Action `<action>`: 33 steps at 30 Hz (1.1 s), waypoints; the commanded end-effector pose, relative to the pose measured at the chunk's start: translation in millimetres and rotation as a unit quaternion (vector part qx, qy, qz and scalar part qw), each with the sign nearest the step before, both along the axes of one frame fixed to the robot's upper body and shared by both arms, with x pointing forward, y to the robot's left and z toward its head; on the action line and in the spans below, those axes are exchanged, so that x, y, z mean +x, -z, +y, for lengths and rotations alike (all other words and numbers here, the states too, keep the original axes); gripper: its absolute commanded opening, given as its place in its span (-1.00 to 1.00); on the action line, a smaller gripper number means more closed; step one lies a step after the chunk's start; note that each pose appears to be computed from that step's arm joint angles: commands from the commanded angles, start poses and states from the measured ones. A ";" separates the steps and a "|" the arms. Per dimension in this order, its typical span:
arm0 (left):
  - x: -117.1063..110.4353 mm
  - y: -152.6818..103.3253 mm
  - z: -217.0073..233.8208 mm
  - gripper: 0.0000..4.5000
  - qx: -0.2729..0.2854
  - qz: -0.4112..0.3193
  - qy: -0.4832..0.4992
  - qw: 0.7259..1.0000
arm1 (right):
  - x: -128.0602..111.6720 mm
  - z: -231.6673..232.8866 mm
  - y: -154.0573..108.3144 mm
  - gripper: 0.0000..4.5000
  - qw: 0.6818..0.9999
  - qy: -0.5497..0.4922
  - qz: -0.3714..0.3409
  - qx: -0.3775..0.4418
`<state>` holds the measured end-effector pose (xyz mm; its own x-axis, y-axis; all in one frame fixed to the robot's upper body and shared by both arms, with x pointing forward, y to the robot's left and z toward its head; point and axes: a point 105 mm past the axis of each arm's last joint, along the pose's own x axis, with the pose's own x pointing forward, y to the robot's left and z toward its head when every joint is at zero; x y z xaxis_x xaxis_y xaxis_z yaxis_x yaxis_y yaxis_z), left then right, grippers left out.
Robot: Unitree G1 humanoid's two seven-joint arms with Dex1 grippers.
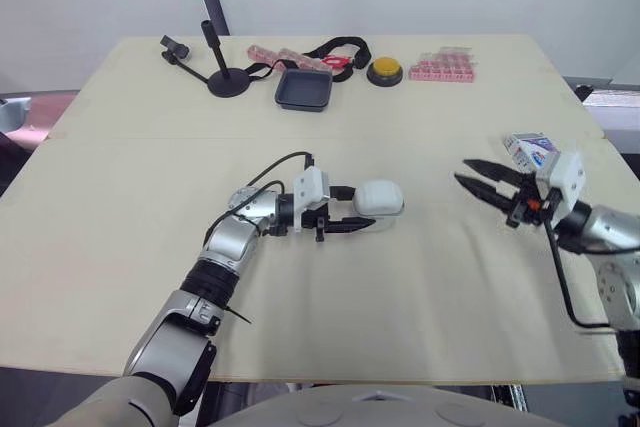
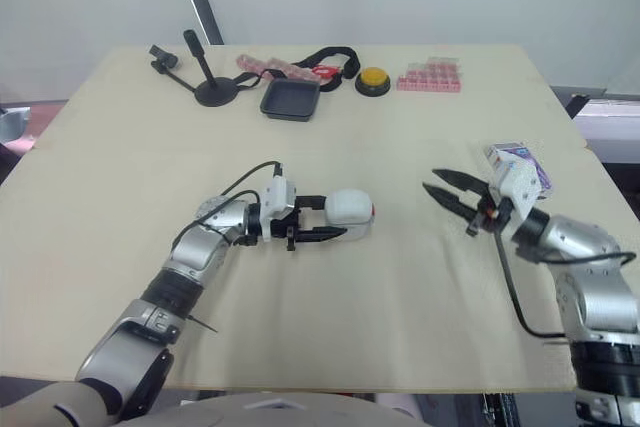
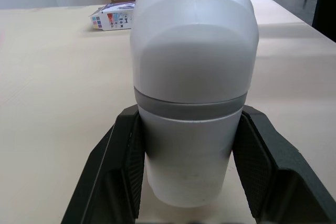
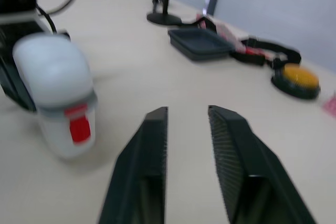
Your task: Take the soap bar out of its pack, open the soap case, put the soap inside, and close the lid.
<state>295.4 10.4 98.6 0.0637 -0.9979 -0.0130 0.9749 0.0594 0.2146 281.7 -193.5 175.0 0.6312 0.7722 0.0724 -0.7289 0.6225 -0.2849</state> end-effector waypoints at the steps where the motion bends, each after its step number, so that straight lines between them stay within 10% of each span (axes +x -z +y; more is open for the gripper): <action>1: 3.3 -1.4 5.1 -0.17 0.004 -0.002 -0.009 1.000 | -3.7 32.2 -33.3 -0.99 0.999 -0.045 -0.030 0.000; 33: -0.9 -1.9 2.3 -0.17 0.002 0.001 -0.007 1.000 | -22.9 109.7 -7.4 -0.99 0.982 -0.150 0.047 -0.106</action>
